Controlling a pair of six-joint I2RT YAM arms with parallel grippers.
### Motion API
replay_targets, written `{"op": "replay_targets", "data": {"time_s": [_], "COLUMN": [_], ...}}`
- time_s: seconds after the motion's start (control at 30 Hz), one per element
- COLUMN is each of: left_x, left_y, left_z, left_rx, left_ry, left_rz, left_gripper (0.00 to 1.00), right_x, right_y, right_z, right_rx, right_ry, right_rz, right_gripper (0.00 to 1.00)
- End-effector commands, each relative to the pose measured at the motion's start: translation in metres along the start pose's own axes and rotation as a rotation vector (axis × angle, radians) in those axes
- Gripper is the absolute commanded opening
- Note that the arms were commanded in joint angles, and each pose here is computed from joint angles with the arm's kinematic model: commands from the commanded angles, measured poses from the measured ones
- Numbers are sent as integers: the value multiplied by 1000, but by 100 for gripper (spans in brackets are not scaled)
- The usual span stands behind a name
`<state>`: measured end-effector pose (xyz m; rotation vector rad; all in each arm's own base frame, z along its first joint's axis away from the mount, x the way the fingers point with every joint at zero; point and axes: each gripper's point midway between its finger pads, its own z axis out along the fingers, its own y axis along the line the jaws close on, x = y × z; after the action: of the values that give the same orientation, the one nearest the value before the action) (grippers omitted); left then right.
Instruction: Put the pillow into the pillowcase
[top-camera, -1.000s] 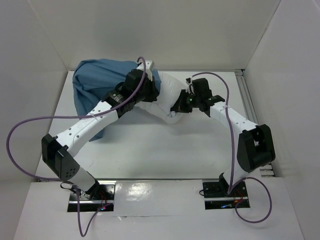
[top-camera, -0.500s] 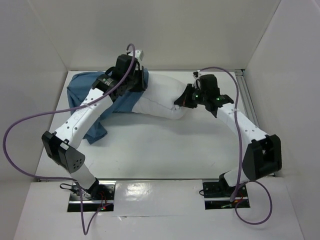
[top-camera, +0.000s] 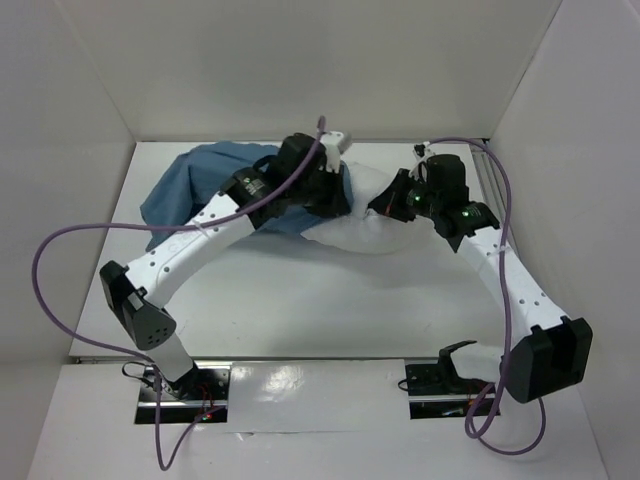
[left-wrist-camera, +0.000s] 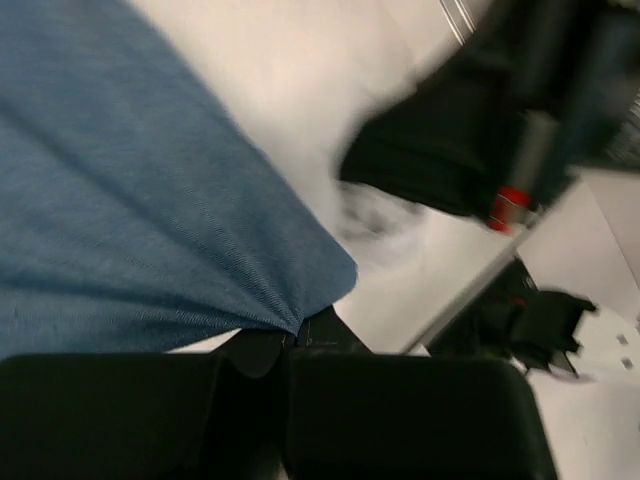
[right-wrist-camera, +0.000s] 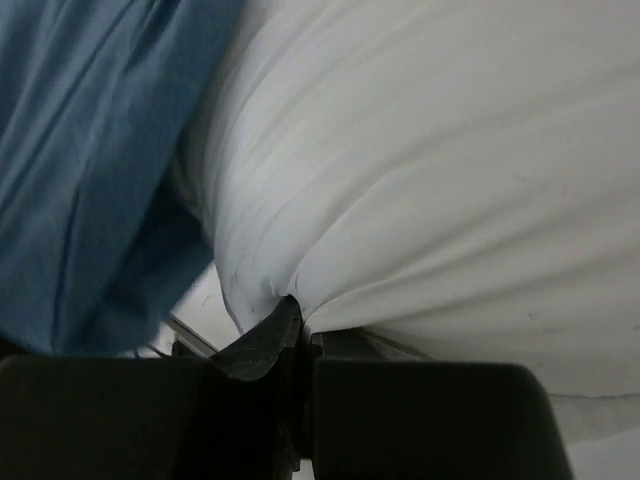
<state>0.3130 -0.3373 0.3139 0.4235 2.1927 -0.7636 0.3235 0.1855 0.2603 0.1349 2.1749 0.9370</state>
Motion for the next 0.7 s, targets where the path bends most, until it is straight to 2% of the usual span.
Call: {"op": "replay_targets", "data": {"time_s": [0.0, 0.1, 0.37, 0.47, 0.57, 0.67], "left_x": [-32, -44, -71, -66, -63, -50], "left_y": [-141, -155, -110, -103, -94, -85], "left_z": [-51, -78, -111, -114, -135, -144], "left_rx": [494, 546, 368, 337, 294, 246], "left_ry": [-107, -156, -266, -251, -254, -197], "left_rz": [68, 87, 85, 77, 48, 12], "left_gripper": [0, 0, 0, 0, 0, 0], "right_x": [-32, -35, -19, -9, 13, 25], "right_y": [41, 45, 36, 30, 17, 14], "right_z": [6, 3, -43, -61, -88, -113], "right_rx": [-158, -157, -72, -32, 61, 112], "right_ry": [-90, -88, -120, -114, -50, -6], "right_rz": [-34, -33, -70, -91, -95, -96], "right_gripper": [0, 0, 0, 0, 0, 0]}}
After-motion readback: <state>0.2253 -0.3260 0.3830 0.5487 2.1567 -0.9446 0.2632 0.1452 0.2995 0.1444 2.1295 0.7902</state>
